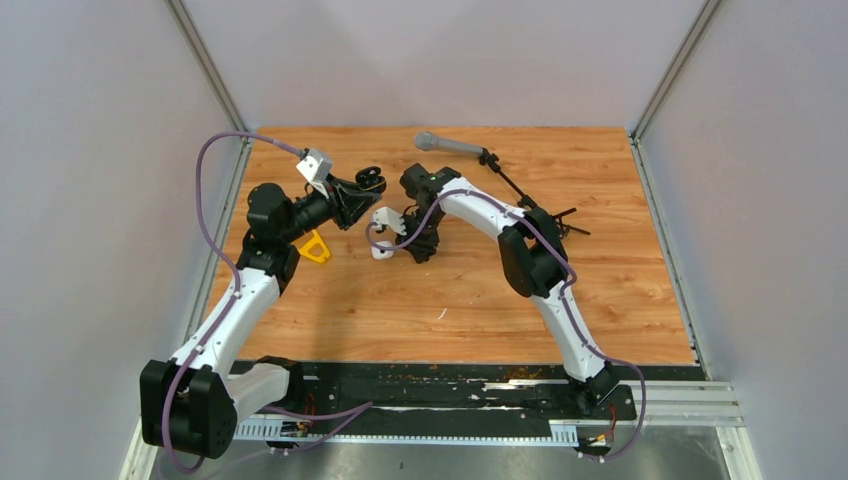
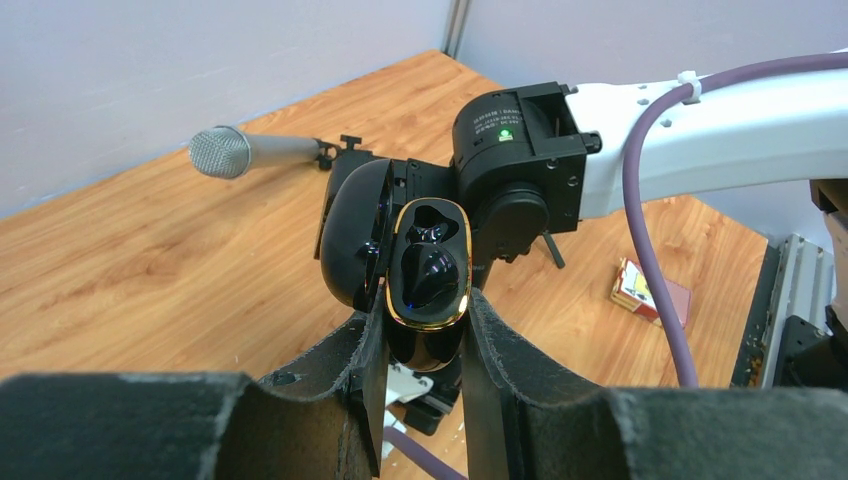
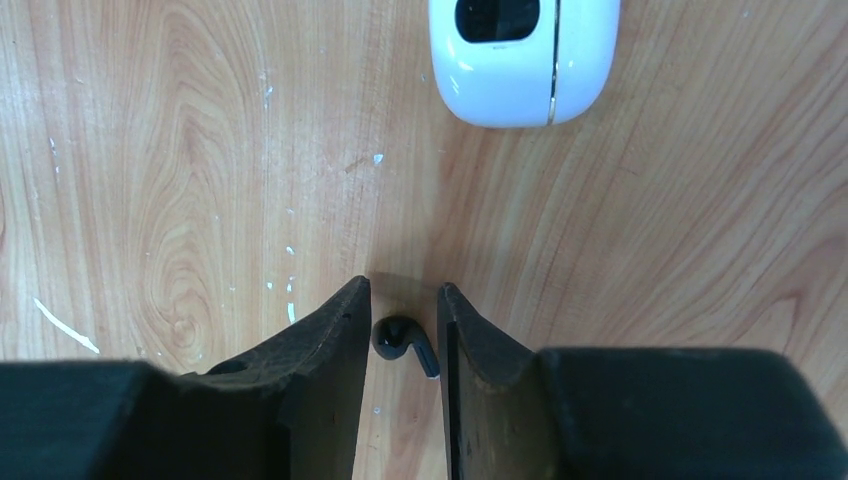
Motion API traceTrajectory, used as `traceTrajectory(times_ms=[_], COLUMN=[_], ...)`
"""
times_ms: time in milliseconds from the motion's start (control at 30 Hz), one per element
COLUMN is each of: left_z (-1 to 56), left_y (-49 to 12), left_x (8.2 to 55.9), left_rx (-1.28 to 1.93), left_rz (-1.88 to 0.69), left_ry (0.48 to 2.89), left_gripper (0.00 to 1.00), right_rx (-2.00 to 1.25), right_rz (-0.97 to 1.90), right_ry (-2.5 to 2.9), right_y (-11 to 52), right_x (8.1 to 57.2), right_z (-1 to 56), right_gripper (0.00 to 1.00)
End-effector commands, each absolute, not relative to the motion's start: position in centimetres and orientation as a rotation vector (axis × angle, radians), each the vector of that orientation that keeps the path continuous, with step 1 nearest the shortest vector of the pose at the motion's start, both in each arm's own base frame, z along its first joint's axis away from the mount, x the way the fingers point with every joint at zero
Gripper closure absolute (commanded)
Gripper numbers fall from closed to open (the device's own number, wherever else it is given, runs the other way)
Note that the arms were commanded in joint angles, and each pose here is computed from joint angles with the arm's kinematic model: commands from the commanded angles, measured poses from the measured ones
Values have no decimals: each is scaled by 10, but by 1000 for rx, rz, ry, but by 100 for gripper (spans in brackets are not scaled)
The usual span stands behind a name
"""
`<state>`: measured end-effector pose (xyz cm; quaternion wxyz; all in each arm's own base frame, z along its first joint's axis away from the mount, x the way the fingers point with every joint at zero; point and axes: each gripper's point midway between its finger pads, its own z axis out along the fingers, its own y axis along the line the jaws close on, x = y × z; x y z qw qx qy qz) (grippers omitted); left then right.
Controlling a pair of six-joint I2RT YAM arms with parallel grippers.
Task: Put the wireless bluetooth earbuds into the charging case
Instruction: Pick up the earbud from the center of the board.
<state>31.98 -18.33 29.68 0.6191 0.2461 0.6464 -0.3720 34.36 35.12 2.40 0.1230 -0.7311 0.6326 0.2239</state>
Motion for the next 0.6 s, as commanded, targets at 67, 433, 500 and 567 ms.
traceTrajectory(times_ms=[67, 433, 500, 567], left_z=[319, 320, 320, 320], left_y=[-181, -182, -182, -181], left_x=[320, 320, 319, 318], left_rx=[577, 571, 575, 575], left_rz=[-835, -842, -839, -839], left_ry=[1431, 1429, 1428, 1431], left_gripper=[100, 100, 100, 100], right_rx=[-2073, -1973, -1965, -1950], right_rz=[742, 646, 639, 635], right_ry=[1795, 1846, 1847, 1844], right_y=[354, 347, 349, 352], right_x=[349, 378, 382, 386], right_z=[56, 59, 58, 60], right_gripper=[67, 69, 69, 69])
